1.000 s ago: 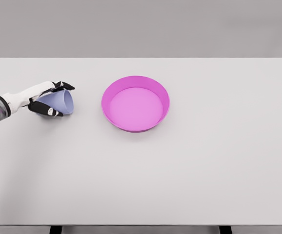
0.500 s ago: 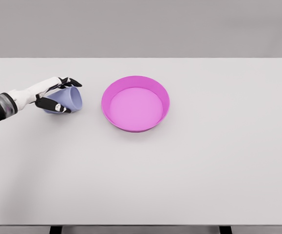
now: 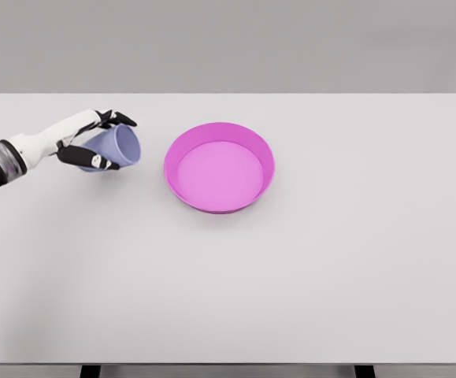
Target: Flip the cup with left arm and place it on the plate
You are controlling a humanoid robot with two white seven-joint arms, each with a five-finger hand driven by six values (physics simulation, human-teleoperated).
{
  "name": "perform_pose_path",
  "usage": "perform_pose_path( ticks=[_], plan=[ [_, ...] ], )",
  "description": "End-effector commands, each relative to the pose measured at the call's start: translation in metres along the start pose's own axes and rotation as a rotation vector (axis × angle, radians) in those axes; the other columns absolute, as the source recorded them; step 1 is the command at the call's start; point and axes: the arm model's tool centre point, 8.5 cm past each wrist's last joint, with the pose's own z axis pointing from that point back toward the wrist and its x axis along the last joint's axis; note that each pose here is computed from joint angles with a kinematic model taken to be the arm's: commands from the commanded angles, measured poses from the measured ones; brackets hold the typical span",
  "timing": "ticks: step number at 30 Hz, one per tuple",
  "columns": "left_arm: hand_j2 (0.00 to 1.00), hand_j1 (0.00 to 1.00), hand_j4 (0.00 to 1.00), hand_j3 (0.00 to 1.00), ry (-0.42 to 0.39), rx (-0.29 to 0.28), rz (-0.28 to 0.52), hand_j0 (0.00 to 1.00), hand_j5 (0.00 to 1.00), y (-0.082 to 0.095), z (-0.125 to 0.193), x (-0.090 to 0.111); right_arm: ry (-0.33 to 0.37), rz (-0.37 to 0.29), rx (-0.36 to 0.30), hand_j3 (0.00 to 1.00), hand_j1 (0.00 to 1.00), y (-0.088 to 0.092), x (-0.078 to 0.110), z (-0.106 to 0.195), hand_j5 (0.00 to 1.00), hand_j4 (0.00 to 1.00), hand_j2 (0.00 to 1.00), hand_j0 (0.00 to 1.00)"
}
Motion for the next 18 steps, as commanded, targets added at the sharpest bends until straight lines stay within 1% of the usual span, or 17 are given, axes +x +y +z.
perform_pose_path(
  ticks=[1, 3, 4, 5, 7, 9, 15, 18],
  plan=[
    [0.74, 0.74, 0.74, 0.74, -0.067, 0.024, 0.008, 0.74, 0.74, 0.004, -0.004, 0.012, 0.000, 0.000, 0.001, 1.00, 1.00, 0.000, 0.000, 0.000, 1.00, 1.00, 1.00, 1.00],
    [0.74, 0.74, 0.74, 0.74, -0.088, 0.032, 0.027, 0.74, 0.74, 0.005, -0.004, 0.016, 0.000, 0.000, -0.001, 1.00, 1.00, 0.000, 0.000, 0.000, 1.00, 1.00, 1.00, 1.00],
    [0.74, 0.74, 0.74, 0.74, -0.110, 0.028, 0.036, 0.74, 0.74, 0.000, -0.010, 0.021, 0.000, 0.000, 0.001, 1.00, 1.00, 0.000, 0.000, 0.000, 1.00, 1.00, 1.00, 1.00],
    [0.74, 0.74, 0.74, 0.74, -0.116, 0.028, 0.038, 0.74, 0.74, -0.001, -0.011, 0.023, 0.000, 0.000, 0.001, 1.00, 1.00, 0.000, 0.000, 0.000, 1.00, 1.00, 1.00, 1.00],
    [0.74, 0.74, 0.74, 0.74, -0.141, 0.023, 0.056, 0.74, 0.74, -0.008, -0.021, 0.029, 0.000, 0.000, -0.001, 1.00, 1.00, 0.000, 0.000, 0.000, 1.00, 1.00, 1.00, 1.00],
    [0.74, 0.74, 0.74, 0.74, -0.159, 0.022, 0.059, 0.74, 0.74, -0.011, -0.024, 0.032, 0.000, 0.000, -0.001, 1.00, 1.00, 0.000, 0.000, 0.000, 1.00, 1.00, 1.00, 1.00],
    [0.74, 0.74, 0.74, 0.74, -0.251, 0.015, 0.100, 0.74, 0.74, -0.030, -0.048, 0.053, 0.000, 0.000, 0.001, 1.00, 1.00, 0.000, 0.000, 0.000, 1.00, 1.00, 1.00, 1.00],
    [0.74, 0.74, 0.74, 0.74, -0.274, 0.013, 0.114, 0.74, 0.74, -0.035, -0.054, 0.059, 0.000, 0.000, 0.001, 1.00, 1.00, 0.000, 0.000, 0.000, 1.00, 1.00, 1.00, 1.00]
  ],
)
